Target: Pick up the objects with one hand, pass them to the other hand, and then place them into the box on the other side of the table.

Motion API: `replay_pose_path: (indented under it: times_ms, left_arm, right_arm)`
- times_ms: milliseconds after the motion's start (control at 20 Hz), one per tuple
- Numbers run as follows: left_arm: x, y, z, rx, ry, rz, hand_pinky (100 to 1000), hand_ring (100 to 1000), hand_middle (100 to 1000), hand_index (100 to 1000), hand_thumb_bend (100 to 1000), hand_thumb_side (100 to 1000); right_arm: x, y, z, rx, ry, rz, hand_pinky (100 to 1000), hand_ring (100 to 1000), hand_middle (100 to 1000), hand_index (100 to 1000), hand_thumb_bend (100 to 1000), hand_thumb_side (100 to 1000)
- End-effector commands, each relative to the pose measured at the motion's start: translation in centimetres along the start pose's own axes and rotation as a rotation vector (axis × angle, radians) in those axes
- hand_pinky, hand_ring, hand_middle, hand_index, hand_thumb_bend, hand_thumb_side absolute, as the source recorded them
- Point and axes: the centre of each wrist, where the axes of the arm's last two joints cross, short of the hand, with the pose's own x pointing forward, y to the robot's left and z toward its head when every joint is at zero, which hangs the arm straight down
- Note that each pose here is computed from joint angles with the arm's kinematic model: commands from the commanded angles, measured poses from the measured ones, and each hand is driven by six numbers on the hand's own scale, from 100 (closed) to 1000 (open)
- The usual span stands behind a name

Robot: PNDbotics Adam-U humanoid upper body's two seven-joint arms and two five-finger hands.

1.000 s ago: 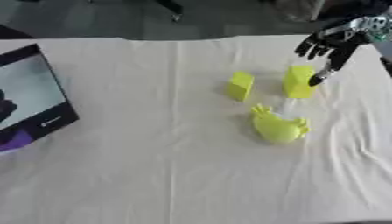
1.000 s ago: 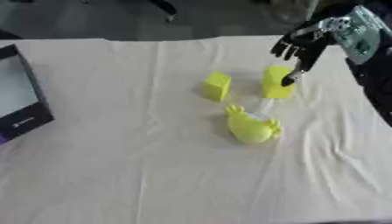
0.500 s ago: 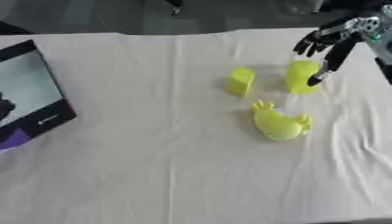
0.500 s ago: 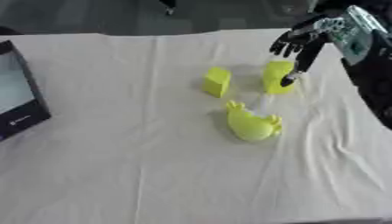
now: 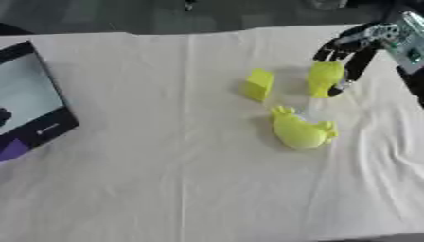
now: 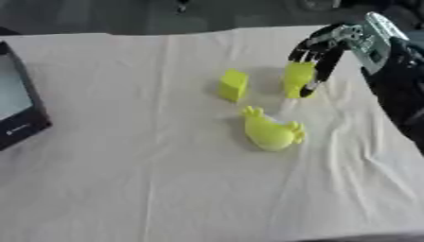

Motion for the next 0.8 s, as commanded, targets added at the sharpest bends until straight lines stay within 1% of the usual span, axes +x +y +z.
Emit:
replay_pose_path:
  times_ms: [50, 350, 800]
  left_arm:
    - [0.46, 0.19, -0.22, 0.005, -0.015, -0.008, 869, 674, 567, 690, 580, 598]
    - [0.46, 0.15, -0.2, 0.006, -0.015, -0.007, 870, 673, 567, 690, 580, 598]
    - [0.51, 0.02, -0.24, 0.003, -0.017, -0.007, 871, 673, 566, 690, 578, 599]
  right_arm:
    - [-0.48, -0.99, 0.97, -0.042, 0.024, 0.002, 970, 898, 894, 938, 599, 167]
    - [-0.79, -0.79, 0.82, -0.044, 0.043, -0.005, 968, 892, 887, 932, 583, 165]
    - [-0.91, -0.81, 0.84, -0.061, 0.053, -0.009, 967, 882, 865, 918, 541, 118]
